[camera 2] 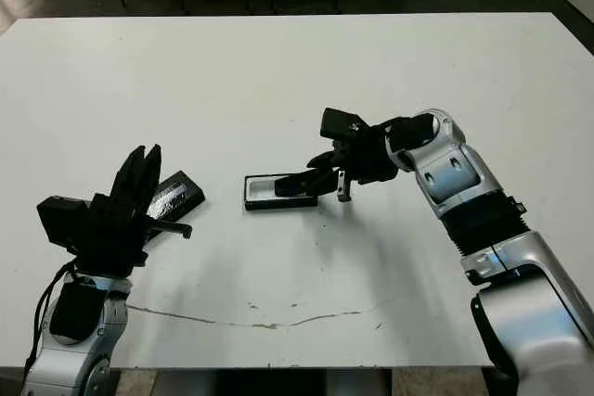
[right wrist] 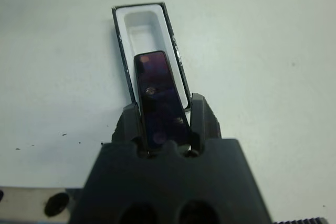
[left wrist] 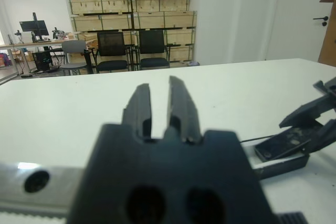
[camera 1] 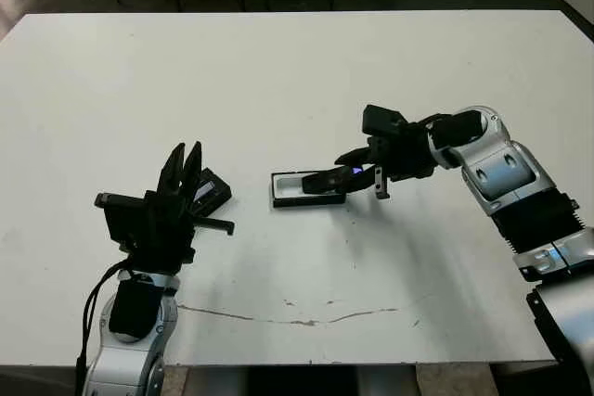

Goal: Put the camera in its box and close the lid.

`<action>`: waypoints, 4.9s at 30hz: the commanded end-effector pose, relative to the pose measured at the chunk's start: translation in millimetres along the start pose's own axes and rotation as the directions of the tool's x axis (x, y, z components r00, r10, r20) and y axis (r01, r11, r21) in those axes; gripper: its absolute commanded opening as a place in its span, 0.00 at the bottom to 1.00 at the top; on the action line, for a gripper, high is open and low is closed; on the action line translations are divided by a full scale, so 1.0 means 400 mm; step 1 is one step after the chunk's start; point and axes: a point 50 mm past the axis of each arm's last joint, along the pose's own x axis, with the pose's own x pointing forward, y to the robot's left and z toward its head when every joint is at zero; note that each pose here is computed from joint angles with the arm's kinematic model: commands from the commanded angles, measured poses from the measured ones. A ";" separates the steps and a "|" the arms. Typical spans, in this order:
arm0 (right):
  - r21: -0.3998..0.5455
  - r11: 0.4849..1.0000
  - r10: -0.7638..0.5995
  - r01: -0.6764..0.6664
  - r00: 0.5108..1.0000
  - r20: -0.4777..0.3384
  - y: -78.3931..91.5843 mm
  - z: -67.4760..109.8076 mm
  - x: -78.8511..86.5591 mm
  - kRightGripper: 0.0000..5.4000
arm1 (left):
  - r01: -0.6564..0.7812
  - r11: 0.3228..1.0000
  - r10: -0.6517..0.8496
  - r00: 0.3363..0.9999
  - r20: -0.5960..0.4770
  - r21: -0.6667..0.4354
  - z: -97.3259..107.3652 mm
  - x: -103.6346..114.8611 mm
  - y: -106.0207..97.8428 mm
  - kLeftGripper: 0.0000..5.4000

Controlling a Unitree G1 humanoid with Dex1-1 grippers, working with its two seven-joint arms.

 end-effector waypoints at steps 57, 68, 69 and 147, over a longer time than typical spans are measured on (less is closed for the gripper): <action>-0.285 0.935 0.198 -0.212 0.977 -0.078 0.019 0.076 0.041 0.71 | -0.004 1.000 0.003 0.999 -0.039 -0.015 -0.017 -0.018 -0.008 0.00; -0.249 0.968 -0.022 0.038 0.998 0.066 -0.016 0.089 -0.037 1.00 | 0.003 1.000 -0.004 0.999 -0.039 -0.018 -0.019 -0.018 -0.007 0.00; -0.240 0.968 -0.049 0.069 0.995 0.087 -0.019 0.089 -0.047 1.00 | 0.002 1.000 -0.003 0.999 -0.039 -0.017 -0.019 -0.018 -0.006 0.00; 0.395 0.652 -0.751 0.648 0.623 0.217 0.177 -0.090 -0.160 0.00 | 0.521 0.826 -0.557 0.698 -0.449 -0.215 -0.177 -0.008 0.249 0.99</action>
